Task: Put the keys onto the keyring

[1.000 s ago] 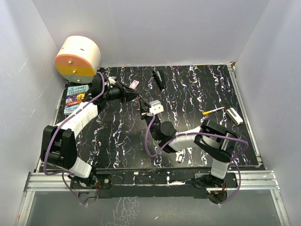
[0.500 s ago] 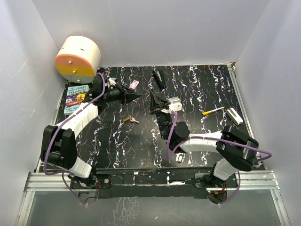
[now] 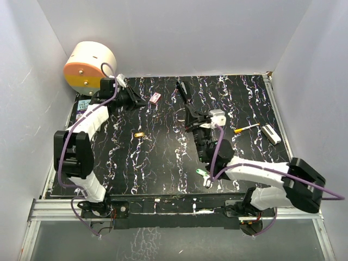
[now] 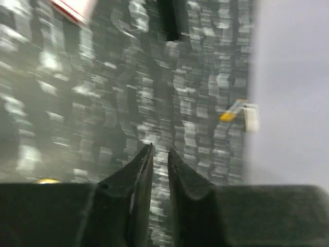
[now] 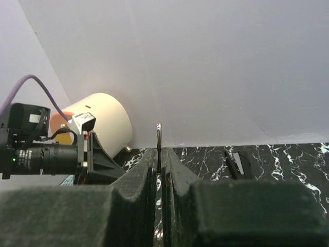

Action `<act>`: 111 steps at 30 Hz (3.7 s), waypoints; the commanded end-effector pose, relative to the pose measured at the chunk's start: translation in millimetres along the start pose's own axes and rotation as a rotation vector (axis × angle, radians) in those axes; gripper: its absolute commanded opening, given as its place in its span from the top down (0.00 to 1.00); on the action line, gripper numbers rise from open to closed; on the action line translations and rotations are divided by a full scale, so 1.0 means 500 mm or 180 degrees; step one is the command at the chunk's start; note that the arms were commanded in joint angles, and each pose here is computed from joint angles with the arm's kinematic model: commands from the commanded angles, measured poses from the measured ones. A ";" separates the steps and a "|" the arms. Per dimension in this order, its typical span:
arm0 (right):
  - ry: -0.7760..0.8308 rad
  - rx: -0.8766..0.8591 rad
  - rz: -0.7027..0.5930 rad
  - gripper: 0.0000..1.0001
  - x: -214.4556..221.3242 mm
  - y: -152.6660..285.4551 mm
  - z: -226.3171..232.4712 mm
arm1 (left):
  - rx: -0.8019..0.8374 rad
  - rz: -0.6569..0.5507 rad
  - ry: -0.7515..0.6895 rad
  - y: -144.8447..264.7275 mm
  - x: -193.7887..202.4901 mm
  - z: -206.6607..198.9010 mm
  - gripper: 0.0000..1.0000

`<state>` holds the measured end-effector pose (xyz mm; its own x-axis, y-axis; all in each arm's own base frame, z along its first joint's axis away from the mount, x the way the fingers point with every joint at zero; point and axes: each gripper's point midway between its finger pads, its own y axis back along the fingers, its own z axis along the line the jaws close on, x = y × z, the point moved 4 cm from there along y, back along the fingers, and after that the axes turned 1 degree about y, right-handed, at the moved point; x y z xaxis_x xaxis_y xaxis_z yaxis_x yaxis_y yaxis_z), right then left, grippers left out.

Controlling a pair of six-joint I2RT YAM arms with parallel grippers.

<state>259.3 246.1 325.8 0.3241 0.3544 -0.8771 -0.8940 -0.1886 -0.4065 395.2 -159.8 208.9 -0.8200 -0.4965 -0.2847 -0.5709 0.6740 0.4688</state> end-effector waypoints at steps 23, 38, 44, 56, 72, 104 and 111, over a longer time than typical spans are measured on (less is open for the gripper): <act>-0.0181 0.0294 0.0876 0.92 0.031 0.064 -0.100 | 0.0328 0.0239 -0.2432 -0.011 0.236 0.132 0.49; -0.0183 0.0942 0.1150 0.92 -0.021 0.129 -0.195 | 0.1557 -0.0087 -0.3347 -0.086 0.433 0.003 0.48; -0.0212 0.1088 0.1150 0.92 -0.038 0.127 -0.203 | 0.1906 -0.0126 -0.3555 -0.084 0.517 0.017 0.47; -0.0358 0.1037 0.1246 0.92 -0.016 0.123 -0.185 | 0.2383 -0.0603 -0.3725 -0.120 0.599 0.012 0.46; -0.0366 0.1037 0.1125 0.92 -0.037 0.147 -0.209 | 0.2501 -0.0628 -0.3994 -0.143 0.688 -0.012 0.46; -0.0436 0.1089 0.0990 0.92 -0.065 0.166 -0.231 | 0.2544 -0.0616 -0.3967 -0.185 0.730 -0.022 0.52; -0.0411 0.1124 0.0994 0.92 -0.064 0.166 -0.233 | 0.2551 -0.0438 -0.3931 -0.197 0.751 0.001 0.65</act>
<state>209.7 116.5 277.8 -0.0423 0.4171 -0.9079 -0.9991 -0.0186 0.0380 146.2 -402.5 26.5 -0.0895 0.0584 -0.9943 -0.1991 0.9771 0.0753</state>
